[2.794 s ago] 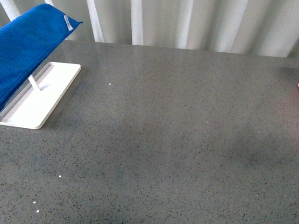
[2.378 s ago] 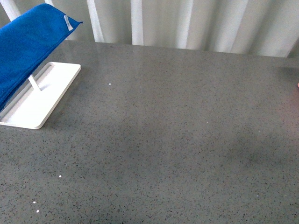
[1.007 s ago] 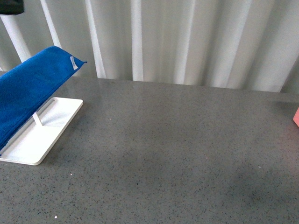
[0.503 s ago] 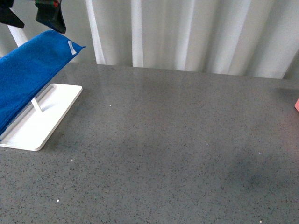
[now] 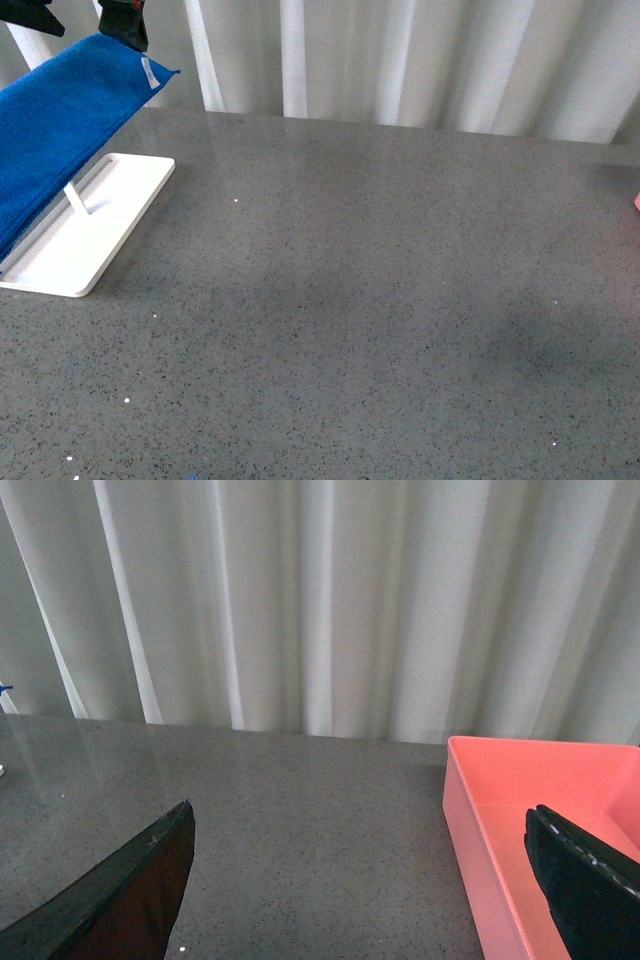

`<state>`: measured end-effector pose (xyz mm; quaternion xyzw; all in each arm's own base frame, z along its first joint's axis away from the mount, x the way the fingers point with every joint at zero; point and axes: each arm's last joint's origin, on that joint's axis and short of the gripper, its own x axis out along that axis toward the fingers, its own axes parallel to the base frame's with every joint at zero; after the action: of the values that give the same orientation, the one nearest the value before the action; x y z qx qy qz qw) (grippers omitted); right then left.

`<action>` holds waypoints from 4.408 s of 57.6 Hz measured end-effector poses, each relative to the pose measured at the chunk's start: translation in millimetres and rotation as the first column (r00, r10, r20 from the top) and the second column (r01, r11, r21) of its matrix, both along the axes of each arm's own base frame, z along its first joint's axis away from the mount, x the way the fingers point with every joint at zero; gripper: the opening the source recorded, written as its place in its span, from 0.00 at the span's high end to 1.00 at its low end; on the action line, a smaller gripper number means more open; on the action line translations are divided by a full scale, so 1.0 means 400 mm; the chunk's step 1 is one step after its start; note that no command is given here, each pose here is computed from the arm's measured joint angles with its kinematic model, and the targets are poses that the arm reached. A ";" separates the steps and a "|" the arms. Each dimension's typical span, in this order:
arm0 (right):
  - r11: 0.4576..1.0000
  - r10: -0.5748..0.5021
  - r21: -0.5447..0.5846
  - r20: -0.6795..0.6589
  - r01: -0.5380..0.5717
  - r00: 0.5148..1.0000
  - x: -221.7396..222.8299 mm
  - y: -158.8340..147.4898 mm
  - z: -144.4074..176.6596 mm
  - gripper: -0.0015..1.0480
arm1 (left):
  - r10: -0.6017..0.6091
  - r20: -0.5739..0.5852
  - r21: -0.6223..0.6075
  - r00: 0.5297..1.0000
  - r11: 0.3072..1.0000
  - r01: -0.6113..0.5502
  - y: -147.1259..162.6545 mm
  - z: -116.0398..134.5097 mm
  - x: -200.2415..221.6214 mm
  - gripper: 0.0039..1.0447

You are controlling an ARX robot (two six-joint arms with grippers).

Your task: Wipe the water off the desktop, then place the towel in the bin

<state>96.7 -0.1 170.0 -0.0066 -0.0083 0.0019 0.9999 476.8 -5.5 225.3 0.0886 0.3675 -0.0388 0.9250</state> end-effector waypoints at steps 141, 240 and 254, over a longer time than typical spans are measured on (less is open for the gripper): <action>1.000 0.000 0.000 0.000 0.000 1.000 0.000 0.000 0.000 0.07 | -0.169 0.266 -0.088 0.949 0.976 0.198 -0.033 0.243 -0.124 0.97; 0.840 0.517 -0.127 -0.111 -0.528 0.849 0.128 -0.017 0.198 0.07 | -0.519 0.369 -0.644 0.771 0.455 0.615 -0.553 0.237 -0.376 0.97; 0.801 0.559 -0.112 -0.211 -0.588 0.802 0.201 -0.044 0.140 0.07 | -0.498 0.375 -0.659 0.782 0.450 0.602 -0.549 0.251 -0.360 0.97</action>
<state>177.0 -17.6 226.0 -0.0900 0.0741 0.3063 0.9448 332.8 -225.1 325.7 -0.1848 0.2088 -0.4785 0.8327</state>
